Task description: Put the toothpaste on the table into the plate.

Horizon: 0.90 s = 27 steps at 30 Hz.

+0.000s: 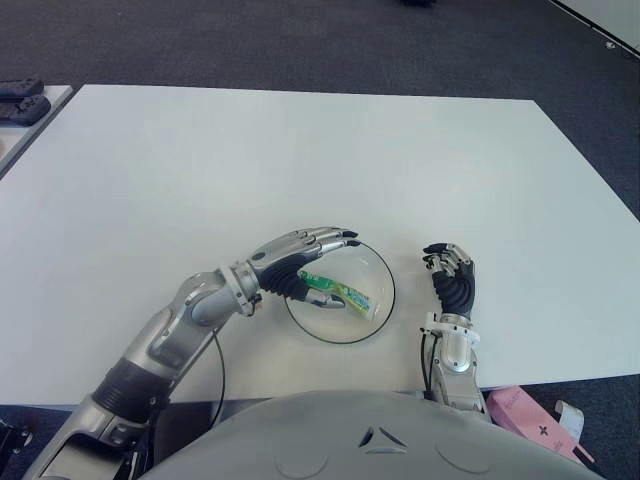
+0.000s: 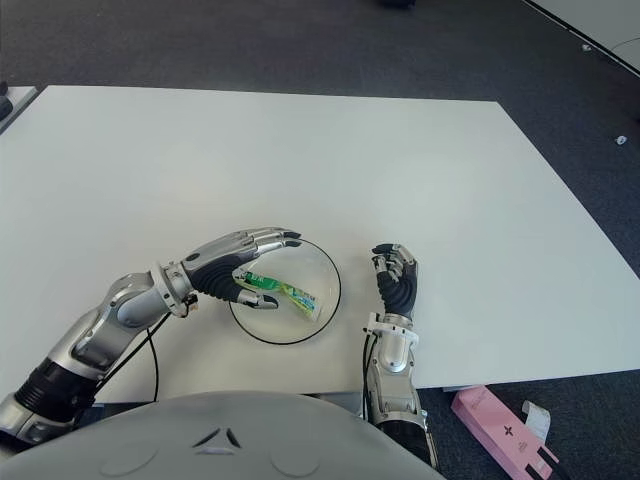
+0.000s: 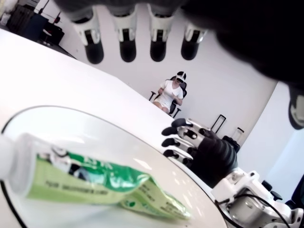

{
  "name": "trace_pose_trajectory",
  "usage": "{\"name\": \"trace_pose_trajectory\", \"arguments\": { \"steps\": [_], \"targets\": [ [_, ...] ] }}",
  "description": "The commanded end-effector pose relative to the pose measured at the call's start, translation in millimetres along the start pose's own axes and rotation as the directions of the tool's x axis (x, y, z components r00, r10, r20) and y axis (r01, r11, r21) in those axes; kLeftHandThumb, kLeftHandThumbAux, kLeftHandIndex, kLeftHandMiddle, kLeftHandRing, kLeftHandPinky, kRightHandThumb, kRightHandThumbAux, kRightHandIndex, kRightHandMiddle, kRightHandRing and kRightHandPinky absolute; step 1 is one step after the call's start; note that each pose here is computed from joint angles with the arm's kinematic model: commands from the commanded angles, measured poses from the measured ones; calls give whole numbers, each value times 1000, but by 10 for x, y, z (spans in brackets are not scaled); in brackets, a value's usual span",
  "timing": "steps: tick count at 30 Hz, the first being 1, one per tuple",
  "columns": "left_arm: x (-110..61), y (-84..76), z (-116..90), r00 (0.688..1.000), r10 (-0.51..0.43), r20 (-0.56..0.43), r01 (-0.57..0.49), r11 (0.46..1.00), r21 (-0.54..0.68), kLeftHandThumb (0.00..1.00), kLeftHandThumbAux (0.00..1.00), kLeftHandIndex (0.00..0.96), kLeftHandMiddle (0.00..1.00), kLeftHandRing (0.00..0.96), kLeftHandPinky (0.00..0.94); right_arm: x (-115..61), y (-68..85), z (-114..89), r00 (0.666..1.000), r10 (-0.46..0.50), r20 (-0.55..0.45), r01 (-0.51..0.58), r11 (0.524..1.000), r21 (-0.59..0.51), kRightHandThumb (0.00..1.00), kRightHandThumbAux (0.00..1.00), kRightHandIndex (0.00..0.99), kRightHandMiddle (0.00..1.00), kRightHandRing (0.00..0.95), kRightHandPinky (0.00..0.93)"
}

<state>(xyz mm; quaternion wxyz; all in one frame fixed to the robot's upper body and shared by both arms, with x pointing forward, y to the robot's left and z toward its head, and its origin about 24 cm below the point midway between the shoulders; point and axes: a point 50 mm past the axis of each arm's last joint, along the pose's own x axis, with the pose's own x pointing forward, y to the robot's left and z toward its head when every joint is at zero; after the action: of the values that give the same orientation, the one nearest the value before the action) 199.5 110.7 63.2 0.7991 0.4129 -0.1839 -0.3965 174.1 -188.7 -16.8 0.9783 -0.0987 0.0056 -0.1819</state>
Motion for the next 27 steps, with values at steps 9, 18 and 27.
{"name": "trace_pose_trajectory", "arguments": {
  "steps": [9,18,27],
  "targets": [
    [-39,-194,-248,941,255,-221,-273,960,-54,82,498,0,0,0,64,-12,15,-18,1000,-4,-11,4,1000,0,708,731,428,474,485,470],
    [-70,-171,-332,751,515,-413,-590,804,-69,49,795,141,143,164,251,-14,23,-12,1000,-7,-9,7,1000,-2,707,730,428,476,482,471],
    [-109,-182,-428,595,571,-565,-722,689,-63,47,956,299,298,285,278,18,43,-29,1000,8,3,-8,1000,14,708,731,429,477,492,491]
  ]
}}
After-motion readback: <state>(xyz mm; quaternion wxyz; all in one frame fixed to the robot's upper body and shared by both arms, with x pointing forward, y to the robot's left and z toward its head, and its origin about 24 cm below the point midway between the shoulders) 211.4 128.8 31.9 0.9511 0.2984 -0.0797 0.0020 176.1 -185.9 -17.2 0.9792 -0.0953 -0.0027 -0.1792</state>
